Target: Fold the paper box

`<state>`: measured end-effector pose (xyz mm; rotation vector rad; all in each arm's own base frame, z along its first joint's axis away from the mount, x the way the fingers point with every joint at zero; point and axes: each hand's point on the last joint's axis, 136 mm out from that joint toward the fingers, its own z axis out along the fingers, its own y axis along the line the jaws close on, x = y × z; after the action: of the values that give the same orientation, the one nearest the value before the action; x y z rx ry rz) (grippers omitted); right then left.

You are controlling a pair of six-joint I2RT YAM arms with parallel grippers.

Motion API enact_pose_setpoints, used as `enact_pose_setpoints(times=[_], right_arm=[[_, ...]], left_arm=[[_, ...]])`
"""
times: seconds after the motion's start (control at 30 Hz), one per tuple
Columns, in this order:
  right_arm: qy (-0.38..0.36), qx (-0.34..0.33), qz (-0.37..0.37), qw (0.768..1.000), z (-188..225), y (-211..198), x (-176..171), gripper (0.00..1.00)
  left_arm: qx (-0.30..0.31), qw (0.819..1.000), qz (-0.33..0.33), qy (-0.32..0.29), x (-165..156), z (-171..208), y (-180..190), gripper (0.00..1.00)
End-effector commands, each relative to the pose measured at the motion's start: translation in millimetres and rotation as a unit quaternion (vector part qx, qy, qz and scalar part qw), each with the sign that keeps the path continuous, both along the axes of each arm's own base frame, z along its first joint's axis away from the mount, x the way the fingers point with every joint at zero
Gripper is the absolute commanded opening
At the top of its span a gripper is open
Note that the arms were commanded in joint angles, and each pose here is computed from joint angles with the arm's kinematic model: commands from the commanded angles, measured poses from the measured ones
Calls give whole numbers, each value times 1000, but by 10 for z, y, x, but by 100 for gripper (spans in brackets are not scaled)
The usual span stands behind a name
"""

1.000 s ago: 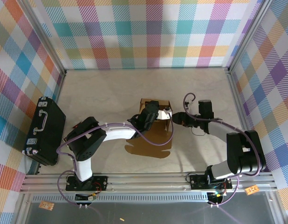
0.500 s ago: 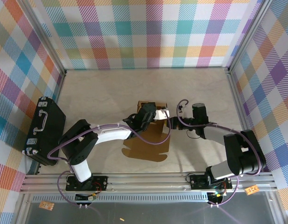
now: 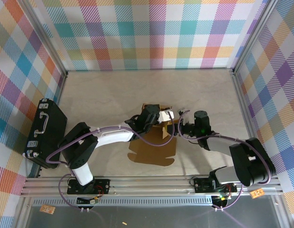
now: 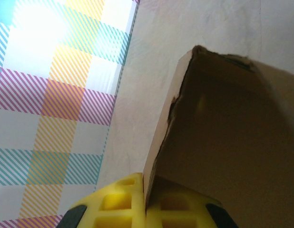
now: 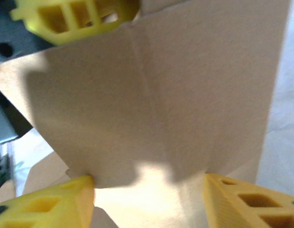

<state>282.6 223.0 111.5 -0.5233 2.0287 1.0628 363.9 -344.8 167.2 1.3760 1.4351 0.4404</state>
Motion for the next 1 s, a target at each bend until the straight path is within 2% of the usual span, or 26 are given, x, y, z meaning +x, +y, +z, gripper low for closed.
enact_pose_setpoints(times=[0.0, 0.13, 0.23, 0.4, 0.47, 0.6, 0.73, 0.8, 0.83, 0.93, 0.97], right_arm=[[-89, -35, -78, 992, 112, -86, 304, 51], [-104, -44, -83, 990, 10, -61, 357, 48], [-148, -59, -99, 982, -60, -40, 350, 64], [-215, -105, -148, 960, -72, -60, 474, 65], [-234, -122, -159, 951, -61, -58, 521, 53], [-265, -141, -176, 937, -46, -42, 602, 23], [-275, -138, -172, 936, -68, 17, 619, 9], [-277, -138, -167, 936, -87, 57, 608, 7], [-277, -138, -164, 937, -94, 78, 602, 6], [-279, -148, -162, 935, -130, 109, 619, 1], [-279, -148, -162, 935, -131, 113, 625, 1]], left_arm=[[-18, 999, -18, 30, -113, -41, -88, 0], [-18, 999, -17, 41, -153, -55, -61, 0], [-17, 998, -13, 51, -165, -82, -49, 0], [-6, 998, -18, 66, -204, -201, -42, 0], [-1, 997, -16, 69, -206, -224, -28, 0], [0, 997, -9, 76, -204, -203, -6, 0], [0, 996, -2, 87, -199, -210, 2, 0], [-7, 996, -4, 92, -216, -211, -9, 2], [-11, 995, -5, 96, -221, -208, -11, 6], [-35, 992, -2, 120, -252, -140, -39, 35], [-49, 990, 2, 133, -259, -65, -42, 40]])
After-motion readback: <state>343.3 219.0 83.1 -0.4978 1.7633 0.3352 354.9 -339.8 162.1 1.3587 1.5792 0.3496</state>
